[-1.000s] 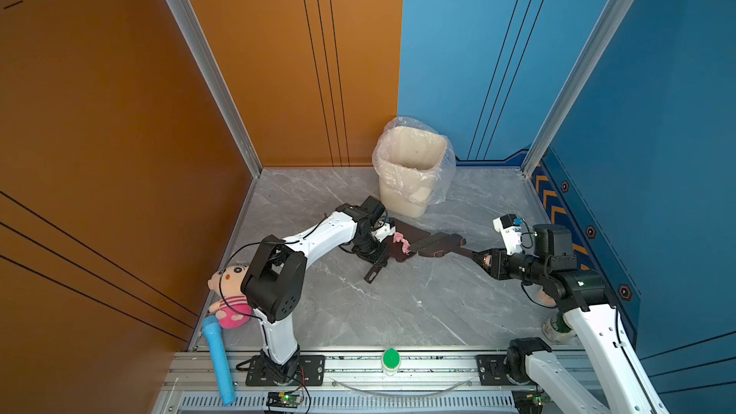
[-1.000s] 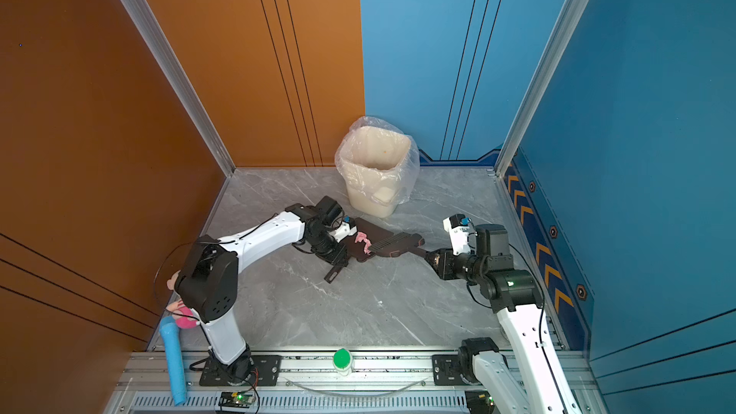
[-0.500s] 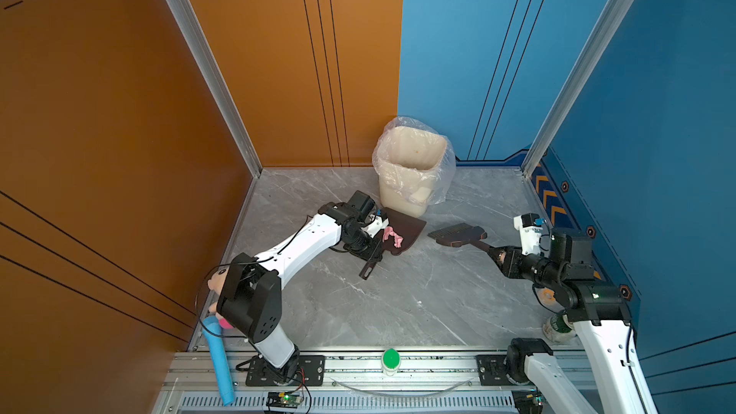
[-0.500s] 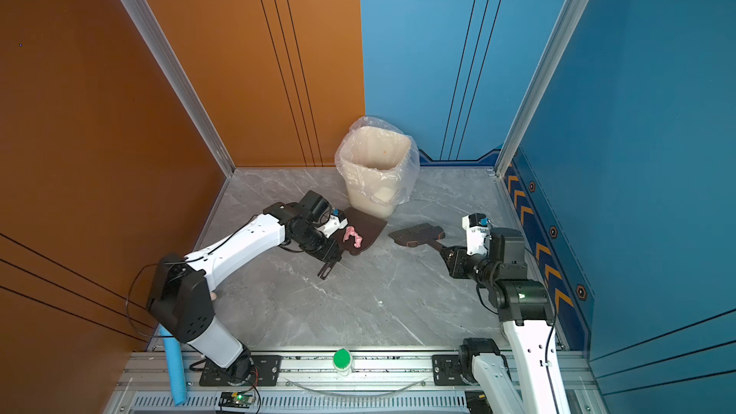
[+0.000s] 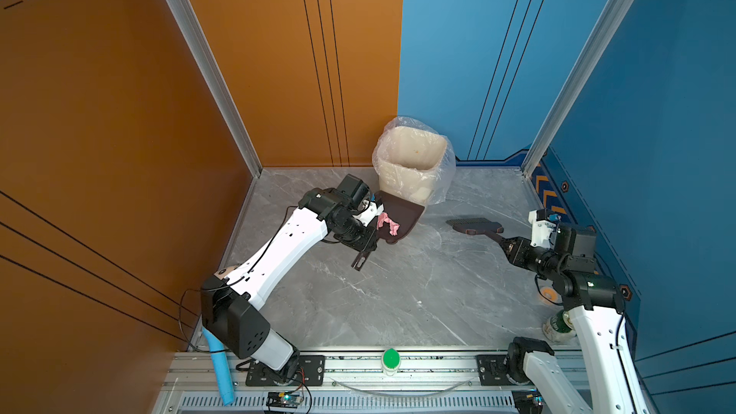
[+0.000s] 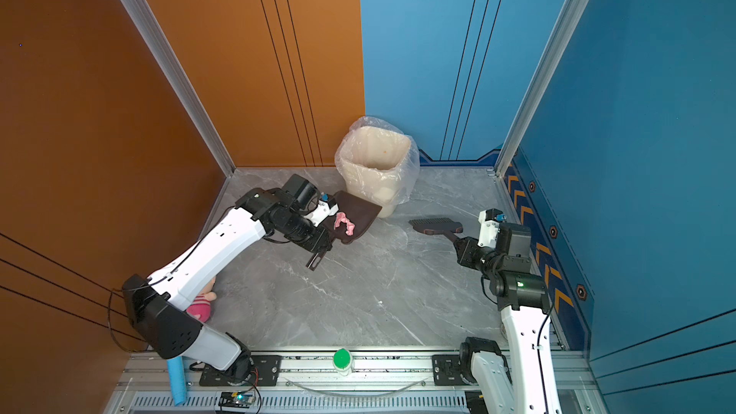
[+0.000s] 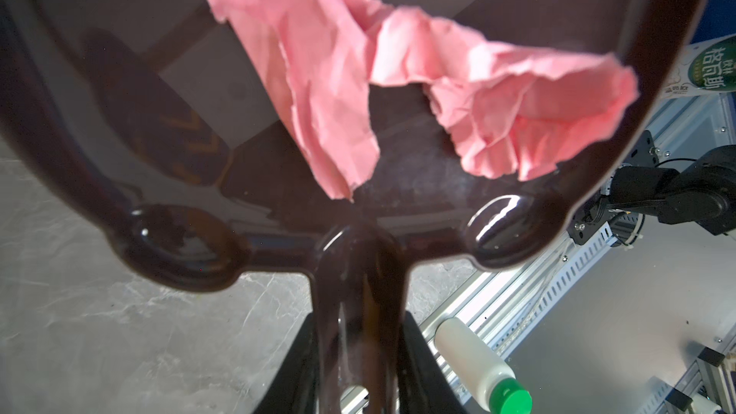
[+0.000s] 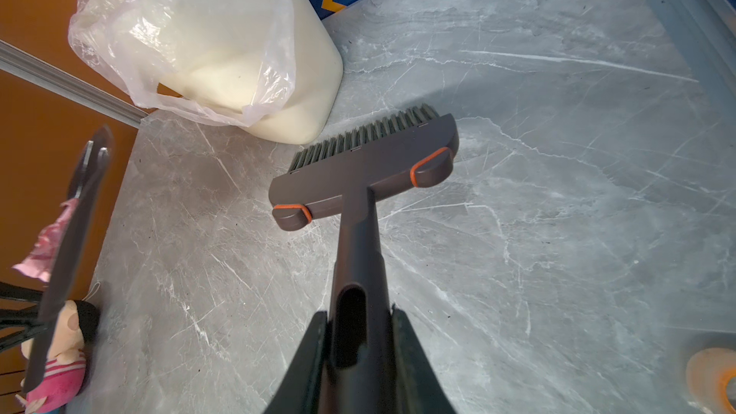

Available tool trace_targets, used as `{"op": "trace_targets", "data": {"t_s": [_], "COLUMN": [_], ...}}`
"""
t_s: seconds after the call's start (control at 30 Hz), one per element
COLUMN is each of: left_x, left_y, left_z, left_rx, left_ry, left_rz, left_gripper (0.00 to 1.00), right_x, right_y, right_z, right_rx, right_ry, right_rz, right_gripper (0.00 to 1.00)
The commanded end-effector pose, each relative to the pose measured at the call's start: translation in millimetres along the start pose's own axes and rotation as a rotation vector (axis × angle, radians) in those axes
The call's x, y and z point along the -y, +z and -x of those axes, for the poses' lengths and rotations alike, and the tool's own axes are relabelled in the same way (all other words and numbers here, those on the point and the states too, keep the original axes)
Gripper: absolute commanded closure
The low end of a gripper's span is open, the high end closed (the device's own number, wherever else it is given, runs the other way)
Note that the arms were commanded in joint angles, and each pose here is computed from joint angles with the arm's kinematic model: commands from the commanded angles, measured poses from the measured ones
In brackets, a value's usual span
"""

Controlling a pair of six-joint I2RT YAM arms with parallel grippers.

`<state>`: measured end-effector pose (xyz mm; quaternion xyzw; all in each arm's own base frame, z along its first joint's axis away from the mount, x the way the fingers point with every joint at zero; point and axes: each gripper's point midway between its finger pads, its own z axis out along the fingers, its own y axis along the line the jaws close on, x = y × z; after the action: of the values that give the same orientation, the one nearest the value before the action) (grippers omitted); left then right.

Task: Sweep away the paper scraps from the table
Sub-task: 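Lift the dustpan toward the bin with the left gripper while the right withdraws the brush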

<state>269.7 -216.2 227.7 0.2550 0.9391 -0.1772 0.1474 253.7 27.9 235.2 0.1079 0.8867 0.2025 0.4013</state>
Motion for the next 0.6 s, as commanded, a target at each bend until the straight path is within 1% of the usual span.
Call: {"op": "trace_targets", "data": {"t_s": [0.0,0.1,0.27,0.4,0.57], "left_x": [-10,-13,-17,-11,-5], "left_y": [-32,-47,-60,-62,-55], "left_z": [3,14,37,58,78], "left_rx": [0.031,0.054,0.086,0.111,0.093], "left_ry": [-0.020,-0.019,-0.014,0.001,0.023], "left_rz": [0.067,0.084,0.096,0.052,0.011], "left_gripper": [1.00,1.00,1.00,1.00,1.00], "right_x": [-8,-8,-7,-5,-3], "right_y": [0,1,3,6,8], "right_z": [12,12,9,6,2], "right_rx": [0.046,0.044,0.039,0.032,0.032], "right_ry": [-0.008,-0.010,-0.007,0.001,0.014], "right_rz": [0.048,0.055,0.062,0.065,0.069], "right_gripper": [1.00,1.00,1.00,1.00,1.00]}}
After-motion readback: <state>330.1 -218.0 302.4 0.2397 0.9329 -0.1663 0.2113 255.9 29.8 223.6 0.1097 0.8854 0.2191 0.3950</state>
